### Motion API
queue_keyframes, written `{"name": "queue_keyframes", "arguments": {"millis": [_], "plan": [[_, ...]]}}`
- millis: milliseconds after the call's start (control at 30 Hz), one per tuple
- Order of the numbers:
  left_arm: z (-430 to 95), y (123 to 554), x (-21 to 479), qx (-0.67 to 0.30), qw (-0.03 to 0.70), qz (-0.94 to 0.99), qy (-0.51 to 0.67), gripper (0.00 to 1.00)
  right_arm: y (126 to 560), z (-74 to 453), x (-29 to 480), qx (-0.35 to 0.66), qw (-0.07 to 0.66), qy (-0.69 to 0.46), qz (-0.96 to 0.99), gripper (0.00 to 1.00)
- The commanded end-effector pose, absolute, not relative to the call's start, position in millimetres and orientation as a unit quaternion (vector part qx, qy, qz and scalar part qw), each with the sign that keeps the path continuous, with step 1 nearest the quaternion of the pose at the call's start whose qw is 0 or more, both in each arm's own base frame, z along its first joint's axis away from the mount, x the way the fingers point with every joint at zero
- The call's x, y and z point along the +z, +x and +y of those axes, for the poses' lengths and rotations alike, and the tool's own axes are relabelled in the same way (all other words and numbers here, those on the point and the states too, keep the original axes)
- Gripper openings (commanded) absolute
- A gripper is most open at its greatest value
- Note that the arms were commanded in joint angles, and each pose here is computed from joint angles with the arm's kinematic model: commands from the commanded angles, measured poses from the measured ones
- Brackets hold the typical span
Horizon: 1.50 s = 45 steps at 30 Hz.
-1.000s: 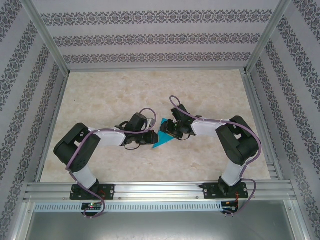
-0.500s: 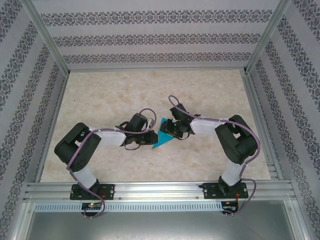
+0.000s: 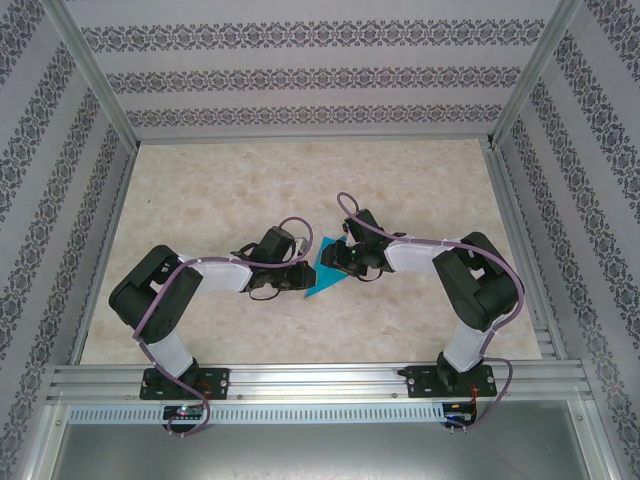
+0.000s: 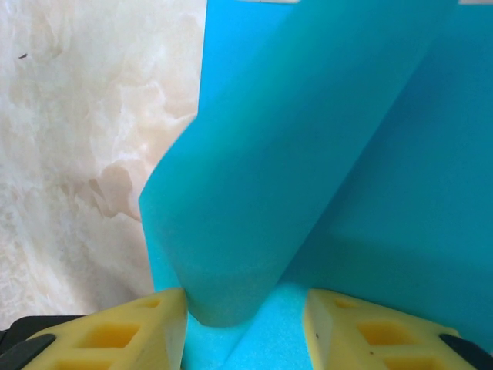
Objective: Fold a paper plane with a square sheet of paper (pick it up from the middle)
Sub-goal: Fourth fold the wing at the center of the table.
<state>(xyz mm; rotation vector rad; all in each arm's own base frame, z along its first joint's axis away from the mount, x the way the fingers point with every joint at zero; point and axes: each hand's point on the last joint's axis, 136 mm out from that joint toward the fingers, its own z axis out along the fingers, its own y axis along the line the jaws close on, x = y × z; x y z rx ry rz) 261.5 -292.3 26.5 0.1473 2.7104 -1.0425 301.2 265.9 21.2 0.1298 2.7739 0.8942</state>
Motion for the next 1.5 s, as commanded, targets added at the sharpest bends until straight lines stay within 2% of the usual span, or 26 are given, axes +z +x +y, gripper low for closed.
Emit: {"name": "queue_keyframes", "arguments": {"millis": [0, 300, 533, 900, 1467], "plan": [[-290, 266, 24, -0.346, 0.115, 0.93, 0.05, 0.14, 277, 232, -18, 0.216, 0.059, 0.058, 0.973, 0.43], [-296, 275, 56, -0.374, 0.151, 0.914, 0.052, 0.15, 269, 222, -38, 0.175, 0.027, 0.07, 0.982, 0.39], [-289, 291, 70, -0.363, 0.195, 0.911, 0.022, 0.09, 262, 221, -49, 0.161, -0.001, 0.066, 0.985, 0.38], [-306, 290, 62, -0.395, 0.163, 0.904, 0.034, 0.1, 256, 223, -59, 0.152, -0.026, 0.057, 0.986, 0.45], [-294, 267, 28, -0.374, 0.112, 0.92, 0.023, 0.1, 252, 217, -70, 0.131, -0.04, 0.068, 0.988, 0.47]]}}
